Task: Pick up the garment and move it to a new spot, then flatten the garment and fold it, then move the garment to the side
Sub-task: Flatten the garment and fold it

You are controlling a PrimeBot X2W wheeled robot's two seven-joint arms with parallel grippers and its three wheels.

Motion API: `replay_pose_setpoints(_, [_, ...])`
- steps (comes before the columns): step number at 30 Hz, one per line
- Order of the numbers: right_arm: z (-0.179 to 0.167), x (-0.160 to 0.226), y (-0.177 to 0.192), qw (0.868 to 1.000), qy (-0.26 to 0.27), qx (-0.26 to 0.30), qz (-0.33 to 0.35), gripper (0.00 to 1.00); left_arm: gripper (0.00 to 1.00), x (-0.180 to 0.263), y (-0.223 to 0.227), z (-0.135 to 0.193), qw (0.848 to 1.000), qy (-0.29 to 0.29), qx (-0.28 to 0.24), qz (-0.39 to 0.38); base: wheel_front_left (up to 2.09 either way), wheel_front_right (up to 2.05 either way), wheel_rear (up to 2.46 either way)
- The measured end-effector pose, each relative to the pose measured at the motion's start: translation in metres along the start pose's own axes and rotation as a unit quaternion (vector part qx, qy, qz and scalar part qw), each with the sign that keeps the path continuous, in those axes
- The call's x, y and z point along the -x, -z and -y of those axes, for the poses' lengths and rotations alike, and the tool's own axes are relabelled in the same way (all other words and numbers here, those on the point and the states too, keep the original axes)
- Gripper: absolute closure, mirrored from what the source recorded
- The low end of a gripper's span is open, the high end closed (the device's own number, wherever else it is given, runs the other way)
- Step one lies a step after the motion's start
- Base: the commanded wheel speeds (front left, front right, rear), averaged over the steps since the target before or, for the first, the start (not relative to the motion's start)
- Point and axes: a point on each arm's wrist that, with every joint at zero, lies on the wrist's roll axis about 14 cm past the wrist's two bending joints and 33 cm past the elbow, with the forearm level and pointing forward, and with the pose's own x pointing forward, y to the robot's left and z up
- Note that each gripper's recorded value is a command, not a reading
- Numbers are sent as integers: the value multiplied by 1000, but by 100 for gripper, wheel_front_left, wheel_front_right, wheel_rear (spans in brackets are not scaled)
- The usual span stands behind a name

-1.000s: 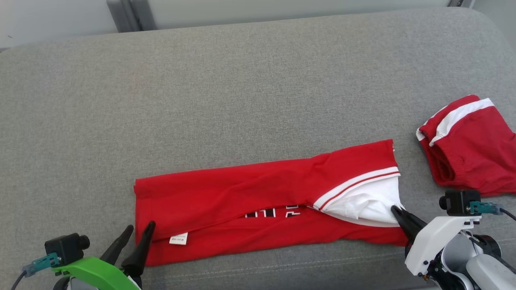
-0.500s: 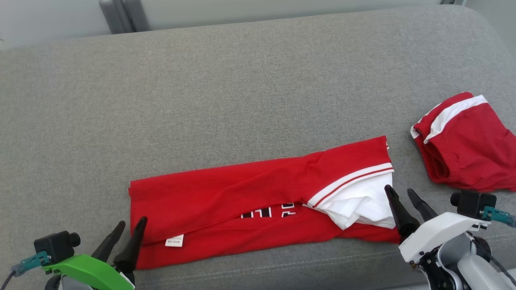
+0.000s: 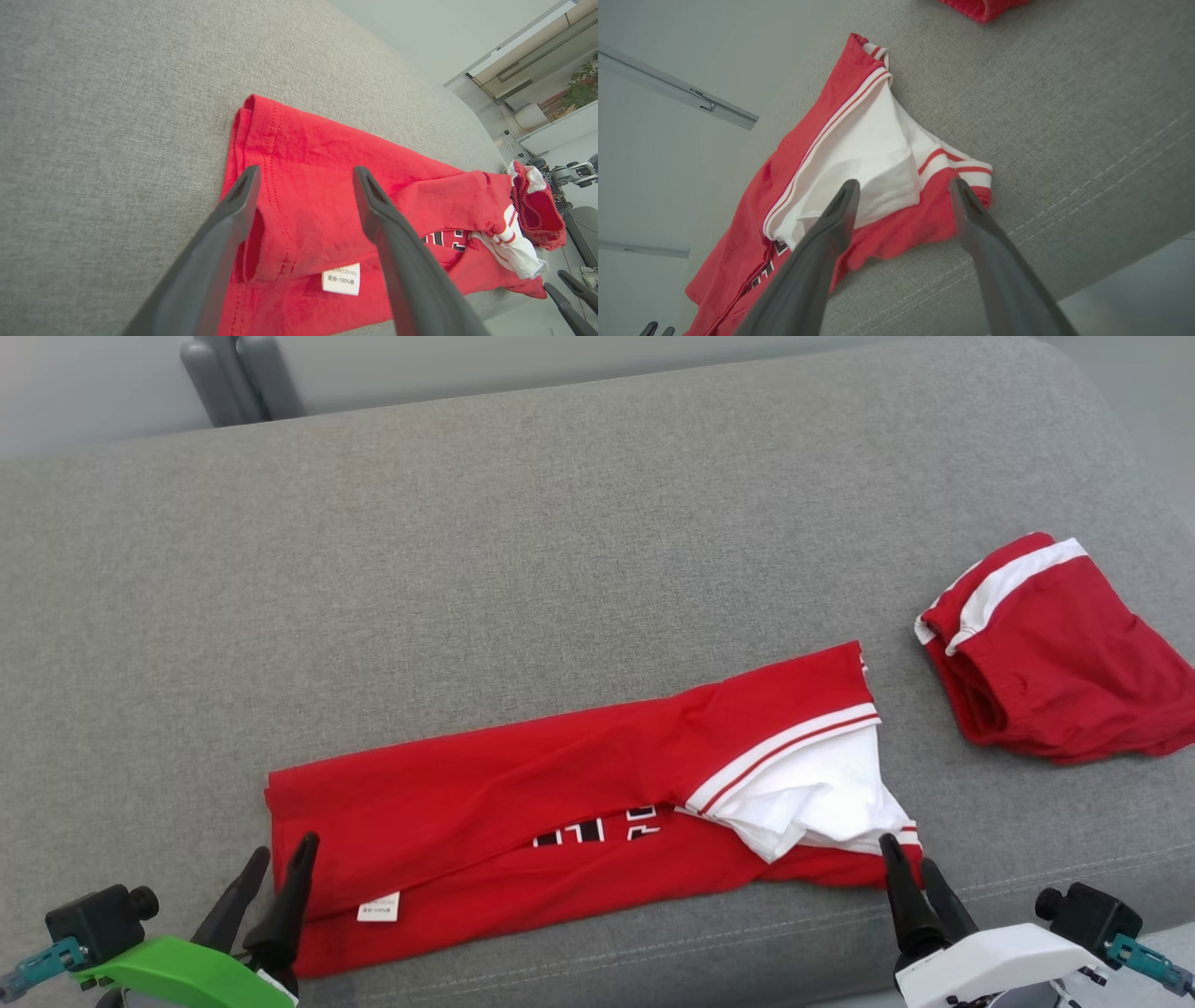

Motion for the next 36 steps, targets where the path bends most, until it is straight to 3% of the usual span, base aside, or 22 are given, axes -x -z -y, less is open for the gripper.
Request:
replay_pose_setpoints(7, [11,0,14,998,37,-58,-1,0,0,-4,0,3,1000,5,-9,1,0,0,0])
replay_pose_setpoints(18, [24,0,26,996,50,-78,-16,0,0,0,1,-4,1000,-6,-3,5,0,0,0])
replay_pose_setpoints(36, [6,-9,42,995,-1,-95,-42,0,0,2,12,9,1000,5,9,1,0,0,0])
